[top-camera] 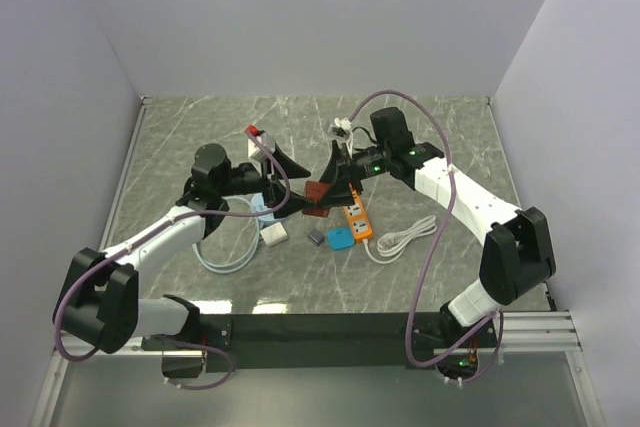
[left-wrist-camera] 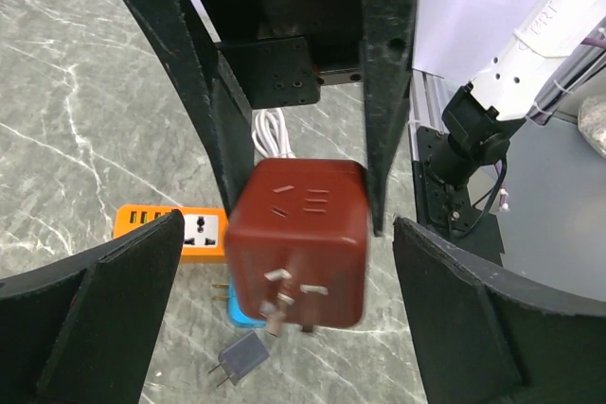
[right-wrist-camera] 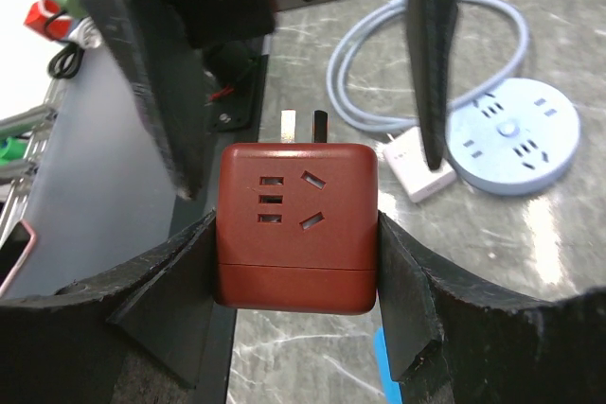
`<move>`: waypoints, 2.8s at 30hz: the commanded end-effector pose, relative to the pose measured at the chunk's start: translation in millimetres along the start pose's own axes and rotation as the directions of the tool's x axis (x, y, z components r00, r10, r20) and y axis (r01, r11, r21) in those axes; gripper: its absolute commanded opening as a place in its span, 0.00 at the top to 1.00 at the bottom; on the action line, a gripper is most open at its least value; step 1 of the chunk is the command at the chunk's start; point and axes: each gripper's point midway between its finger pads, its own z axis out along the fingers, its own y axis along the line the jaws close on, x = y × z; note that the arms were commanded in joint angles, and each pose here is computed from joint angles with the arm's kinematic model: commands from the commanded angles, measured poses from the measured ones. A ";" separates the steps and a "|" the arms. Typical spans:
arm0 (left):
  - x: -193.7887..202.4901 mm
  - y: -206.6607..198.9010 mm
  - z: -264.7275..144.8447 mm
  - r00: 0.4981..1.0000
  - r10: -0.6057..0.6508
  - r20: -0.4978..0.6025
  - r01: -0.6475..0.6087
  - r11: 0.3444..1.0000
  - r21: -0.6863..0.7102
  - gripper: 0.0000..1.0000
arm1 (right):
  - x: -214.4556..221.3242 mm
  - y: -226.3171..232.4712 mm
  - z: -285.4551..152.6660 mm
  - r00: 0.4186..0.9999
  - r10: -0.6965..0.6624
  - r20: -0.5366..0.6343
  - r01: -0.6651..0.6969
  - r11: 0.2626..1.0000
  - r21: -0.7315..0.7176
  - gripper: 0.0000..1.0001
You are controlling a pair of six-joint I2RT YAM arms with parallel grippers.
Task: Insert the plug
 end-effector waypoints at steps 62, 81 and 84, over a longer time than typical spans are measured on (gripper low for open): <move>-71.8 -67.8 -11.2 0.930 0.143 0.340 -0.175 0.982 0.065 1.00 | -69.0 56.2 -56.0 0.861 -0.190 0.472 0.233 0.972 -0.032 0.02; -76.0 -55.2 0.4 0.930 0.080 0.359 -0.097 0.995 0.029 1.00 | -68.0 67.7 -36.4 0.857 -0.290 0.425 0.297 0.953 0.052 0.01; -75.3 -56.5 2.0 0.930 0.070 0.361 -0.091 0.995 0.042 1.00 | -70.3 64.3 -31.7 0.854 -0.341 0.392 0.325 0.939 0.110 0.01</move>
